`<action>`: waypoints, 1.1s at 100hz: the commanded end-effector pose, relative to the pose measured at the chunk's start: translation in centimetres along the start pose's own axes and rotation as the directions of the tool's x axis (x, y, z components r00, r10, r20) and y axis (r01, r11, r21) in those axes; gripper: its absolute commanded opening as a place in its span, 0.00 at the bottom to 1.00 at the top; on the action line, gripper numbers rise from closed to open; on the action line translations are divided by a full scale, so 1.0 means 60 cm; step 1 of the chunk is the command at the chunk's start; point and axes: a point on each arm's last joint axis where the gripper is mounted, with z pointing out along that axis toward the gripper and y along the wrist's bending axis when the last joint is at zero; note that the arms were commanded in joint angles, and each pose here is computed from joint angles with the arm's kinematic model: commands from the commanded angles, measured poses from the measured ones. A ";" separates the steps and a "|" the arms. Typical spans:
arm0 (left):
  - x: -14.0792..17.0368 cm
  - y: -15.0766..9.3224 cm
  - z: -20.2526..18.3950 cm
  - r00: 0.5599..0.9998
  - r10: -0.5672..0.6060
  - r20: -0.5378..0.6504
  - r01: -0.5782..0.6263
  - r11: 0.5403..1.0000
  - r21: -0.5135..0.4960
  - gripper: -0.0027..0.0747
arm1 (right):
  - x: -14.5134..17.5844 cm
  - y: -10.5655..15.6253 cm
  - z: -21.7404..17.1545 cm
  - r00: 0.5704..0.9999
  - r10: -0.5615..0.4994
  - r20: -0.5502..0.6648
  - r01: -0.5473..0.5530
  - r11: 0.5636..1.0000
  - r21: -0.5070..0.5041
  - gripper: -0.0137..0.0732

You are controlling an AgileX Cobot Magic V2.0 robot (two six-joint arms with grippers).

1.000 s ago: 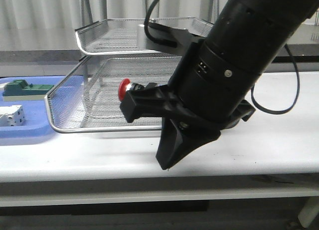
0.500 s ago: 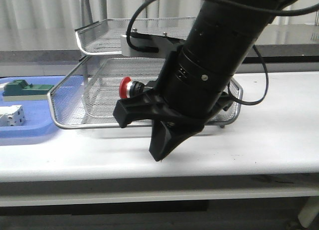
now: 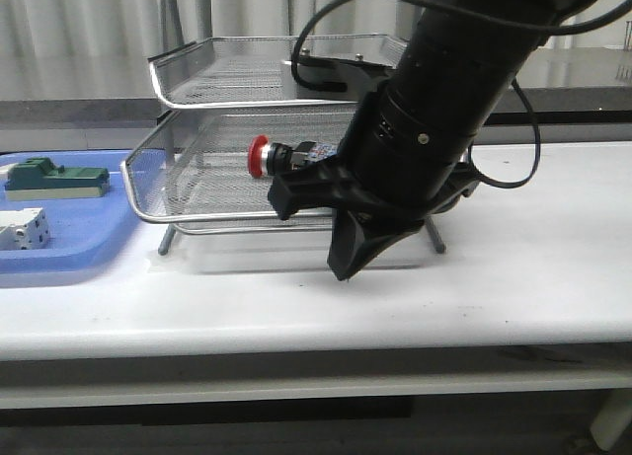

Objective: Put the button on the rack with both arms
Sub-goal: 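Push the middle tier back into the rack with the right gripper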

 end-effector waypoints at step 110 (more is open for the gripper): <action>-0.025 0.004 -0.002 0.996 -0.021 0.086 0.023 0.999 -0.028 0.01 | -0.105 -0.103 -0.036 0.950 0.053 0.309 -0.091 0.990 0.109 0.09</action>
